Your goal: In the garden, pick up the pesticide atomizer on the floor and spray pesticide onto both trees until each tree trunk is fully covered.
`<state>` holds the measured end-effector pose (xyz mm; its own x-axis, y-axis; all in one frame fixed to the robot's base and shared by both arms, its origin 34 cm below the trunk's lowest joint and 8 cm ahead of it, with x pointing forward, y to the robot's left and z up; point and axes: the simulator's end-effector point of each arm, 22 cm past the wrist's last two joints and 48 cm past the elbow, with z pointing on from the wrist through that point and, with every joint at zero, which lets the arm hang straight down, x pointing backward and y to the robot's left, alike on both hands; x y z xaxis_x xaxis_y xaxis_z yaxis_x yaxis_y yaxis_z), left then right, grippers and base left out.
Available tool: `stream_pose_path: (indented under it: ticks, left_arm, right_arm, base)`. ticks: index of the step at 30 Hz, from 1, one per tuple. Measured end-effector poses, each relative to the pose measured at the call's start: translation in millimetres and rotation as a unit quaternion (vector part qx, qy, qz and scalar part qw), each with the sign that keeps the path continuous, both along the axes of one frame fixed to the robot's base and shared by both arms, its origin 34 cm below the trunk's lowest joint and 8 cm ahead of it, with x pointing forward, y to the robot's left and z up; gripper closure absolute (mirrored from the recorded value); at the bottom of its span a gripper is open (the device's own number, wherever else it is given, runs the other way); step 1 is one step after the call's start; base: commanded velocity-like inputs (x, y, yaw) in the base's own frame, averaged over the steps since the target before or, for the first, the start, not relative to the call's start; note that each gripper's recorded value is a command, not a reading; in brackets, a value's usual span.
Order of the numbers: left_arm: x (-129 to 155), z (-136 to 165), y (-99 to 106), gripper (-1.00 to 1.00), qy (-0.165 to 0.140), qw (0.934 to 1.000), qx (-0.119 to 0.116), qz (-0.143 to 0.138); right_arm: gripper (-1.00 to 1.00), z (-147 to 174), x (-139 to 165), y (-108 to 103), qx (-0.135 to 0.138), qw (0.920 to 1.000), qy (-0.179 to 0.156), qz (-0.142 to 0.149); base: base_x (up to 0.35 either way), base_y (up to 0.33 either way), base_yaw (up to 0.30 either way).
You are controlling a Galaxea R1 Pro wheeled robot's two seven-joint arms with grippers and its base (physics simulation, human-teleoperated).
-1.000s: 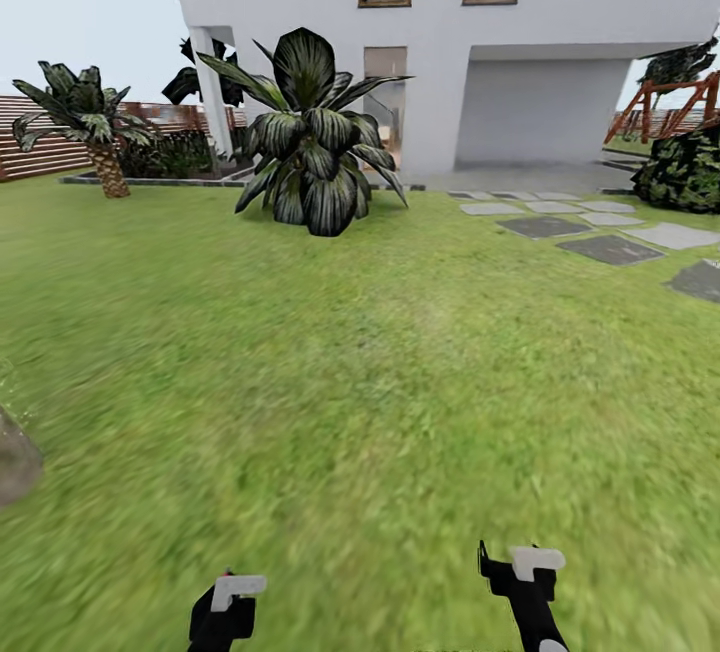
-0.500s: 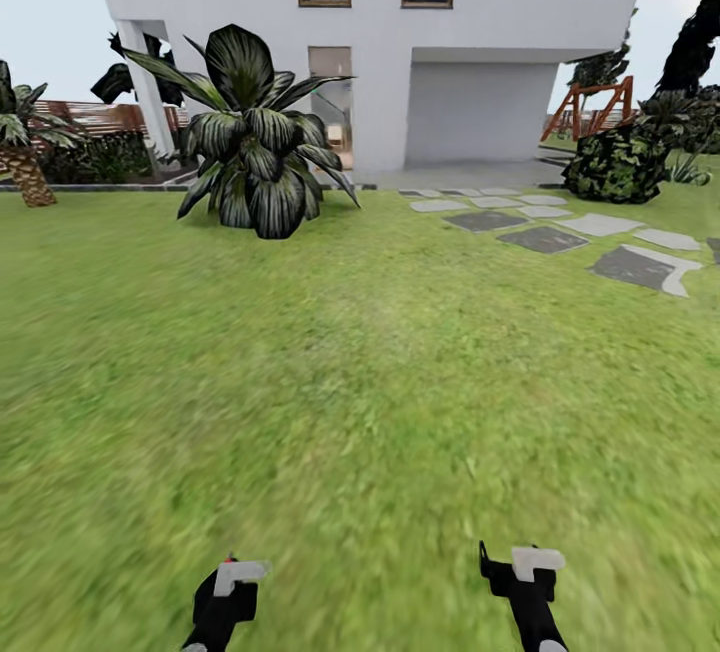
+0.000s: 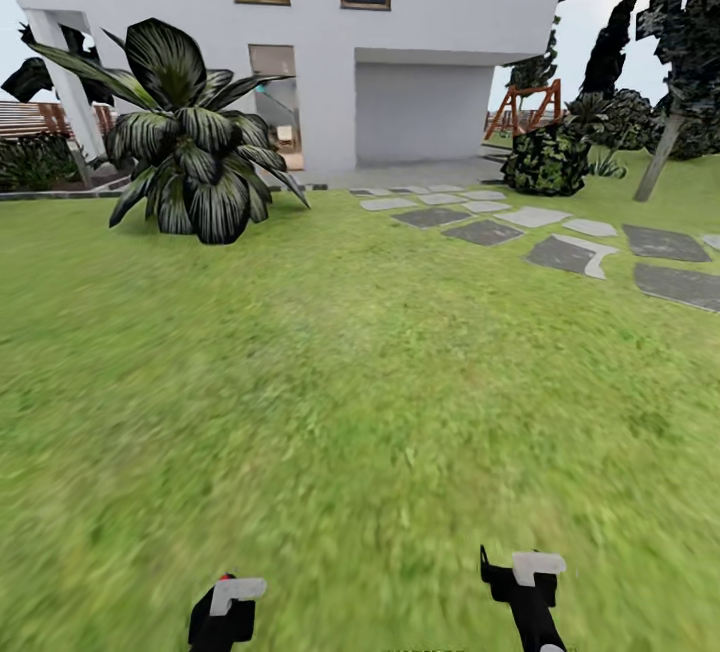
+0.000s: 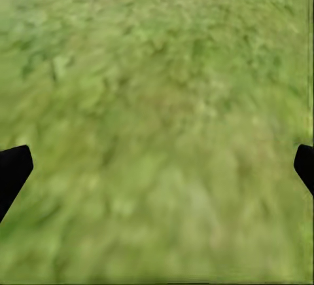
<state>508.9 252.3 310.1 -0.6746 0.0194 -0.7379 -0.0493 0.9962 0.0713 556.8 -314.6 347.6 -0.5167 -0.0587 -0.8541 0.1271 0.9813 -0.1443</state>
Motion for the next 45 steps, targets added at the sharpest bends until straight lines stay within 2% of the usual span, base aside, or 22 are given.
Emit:
stream_pose_path:
  ticks: [6,45]
  left_arm:
    - [-14.6,-5.8,-1.0,1.0,0.008,1.0,-0.001,0.0]
    - [-17.7,-6.3,0.0,1.0,0.008,1.0,0.001,0.002]
  right_arm:
    - [-1.0,-0.3,-0.6,-1.2,-0.001,1.0,0.001,-0.001]
    - [-1.0,-0.6,-0.5,1.5,0.0,1.0,0.001,0.002]
  base:
    - [0.0,-0.27,-0.267]
    - [0.0,-0.27,-0.285]
